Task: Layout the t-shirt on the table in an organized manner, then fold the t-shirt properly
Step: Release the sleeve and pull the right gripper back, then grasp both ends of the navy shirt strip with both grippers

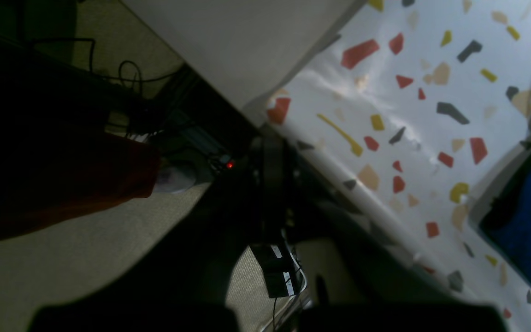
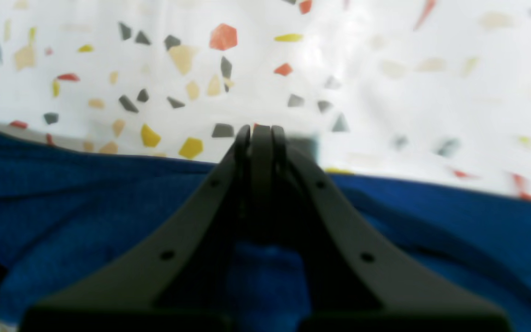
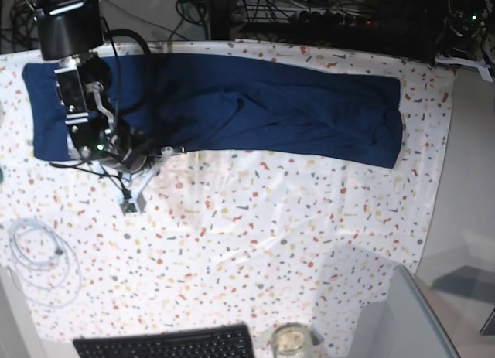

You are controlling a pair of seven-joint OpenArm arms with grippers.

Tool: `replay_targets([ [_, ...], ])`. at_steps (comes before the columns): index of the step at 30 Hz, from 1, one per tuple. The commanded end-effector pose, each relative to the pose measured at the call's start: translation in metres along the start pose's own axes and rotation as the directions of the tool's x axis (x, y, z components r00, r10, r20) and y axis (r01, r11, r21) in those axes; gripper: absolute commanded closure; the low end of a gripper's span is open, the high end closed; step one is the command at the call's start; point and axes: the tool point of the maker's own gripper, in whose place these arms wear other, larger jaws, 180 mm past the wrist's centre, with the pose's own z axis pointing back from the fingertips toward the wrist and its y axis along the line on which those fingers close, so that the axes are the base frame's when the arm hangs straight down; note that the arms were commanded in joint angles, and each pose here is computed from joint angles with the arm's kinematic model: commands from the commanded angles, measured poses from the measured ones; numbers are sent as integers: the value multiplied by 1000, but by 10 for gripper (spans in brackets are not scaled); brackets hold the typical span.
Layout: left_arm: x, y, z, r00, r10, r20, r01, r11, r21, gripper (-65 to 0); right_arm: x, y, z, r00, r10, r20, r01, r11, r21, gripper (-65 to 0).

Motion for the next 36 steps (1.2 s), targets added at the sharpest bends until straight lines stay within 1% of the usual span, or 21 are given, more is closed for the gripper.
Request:
replay_targets([
  [1,15,6,2,999,-18,38,18,1000,10,0,18,5,9,998,7,67,-8,1000,16,-2],
  [5,17,7,2,999,-23,41,22,1000,12,0,2,10,32,998,36,60,-37,999,20,-2],
  [10,22,9,2,998,-26,49,25,1000,13,0,-22,-6,51,998,-24,52,25,1000,-13,-2],
  [16,24,7,1,998,-25,54,24,1000,11,0,-62,-9,59,999,-52,-8,51,998,-23,-5],
  [23,22,-20,-4,995,-89,38,91,994,-52,0,-65,-6,58,998,-58,-18,58,998,-14,-14],
  [24,21,-22,-5,995,-93,37,95,994,-57,0,-65,-5,58,998,-58,-18,58,998,-13,-33],
  [25,21,-23,-5,995,-93,37,95,994,-59,0,-68,-5,59,998,-59,-22,58,998,-12,-68],
  [27,21,-23,-5,995,-91,37,93,994,-60,0,-76,-4,63,997,-61,-48,61,998,-13,-170],
  [29,21,-24,-5,995,-91,37,93,994,-62,0,-79,-1,70,996,-54,-72,53,999,-9,-243],
  [31,22,-23,-5,995,-93,40,96,994,-61,0,-75,-2,83,996,-61,-59,60,998,-21,-264],
  [34,23,-23,-4,995,-95,43,98,993,-60,0,-61,-7,99,995,-99,12,99,994,-39,-263],
  [36,24,-23,-4,994,-96,44,98,993,-60,0,-51,-14,101,992,-114,50,117,992,-53,-263],
])
